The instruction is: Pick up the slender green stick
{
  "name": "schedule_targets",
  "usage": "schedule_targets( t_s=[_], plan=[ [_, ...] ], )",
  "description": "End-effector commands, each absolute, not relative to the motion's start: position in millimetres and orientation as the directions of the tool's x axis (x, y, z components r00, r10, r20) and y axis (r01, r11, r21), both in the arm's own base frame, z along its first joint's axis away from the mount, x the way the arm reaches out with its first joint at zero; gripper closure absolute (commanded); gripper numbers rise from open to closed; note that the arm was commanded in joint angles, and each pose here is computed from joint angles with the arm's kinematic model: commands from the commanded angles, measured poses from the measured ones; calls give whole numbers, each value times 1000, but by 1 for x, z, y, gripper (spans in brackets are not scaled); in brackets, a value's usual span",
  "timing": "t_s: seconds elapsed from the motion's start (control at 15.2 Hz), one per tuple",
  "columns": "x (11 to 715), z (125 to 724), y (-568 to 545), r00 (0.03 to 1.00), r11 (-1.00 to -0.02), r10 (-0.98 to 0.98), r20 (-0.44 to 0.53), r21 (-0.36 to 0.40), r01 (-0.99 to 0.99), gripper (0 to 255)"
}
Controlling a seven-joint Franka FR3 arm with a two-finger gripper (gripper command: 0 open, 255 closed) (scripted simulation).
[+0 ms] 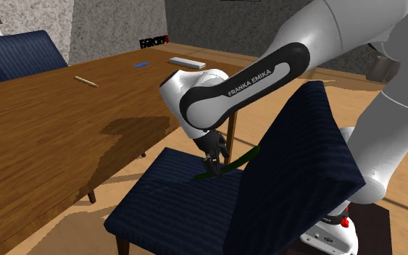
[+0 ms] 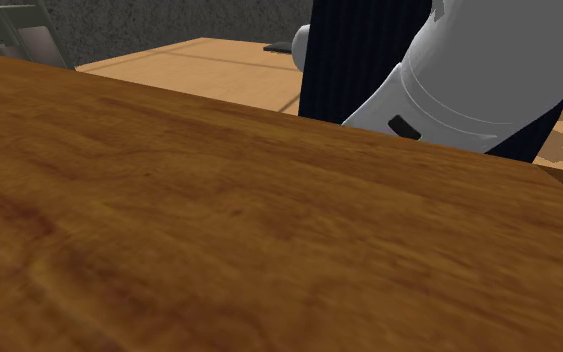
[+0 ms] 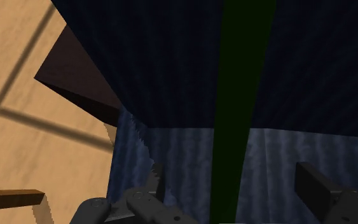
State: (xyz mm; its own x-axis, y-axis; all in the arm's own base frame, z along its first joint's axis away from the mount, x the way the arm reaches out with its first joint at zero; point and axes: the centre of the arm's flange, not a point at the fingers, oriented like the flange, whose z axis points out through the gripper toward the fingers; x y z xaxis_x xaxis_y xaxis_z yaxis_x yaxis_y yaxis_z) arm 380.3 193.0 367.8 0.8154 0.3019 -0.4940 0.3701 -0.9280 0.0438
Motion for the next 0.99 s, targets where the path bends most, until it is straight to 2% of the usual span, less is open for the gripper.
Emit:
schedule_targets(
  t_s=[0.0, 0.07, 0.13, 0.73, 0.92],
  plan=[
    [380, 359, 192, 816, -928, 302, -494, 44, 370, 0],
    [380, 359, 192, 816, -928, 302, -494, 44, 370, 0],
    [380, 360, 192, 816, -928, 302, -493, 44, 370, 255],
    [380, 359, 192, 816, -928, 302, -494, 44, 370, 255],
    [380, 375, 192, 816, -928, 302, -494, 44, 370, 255]
  ],
)
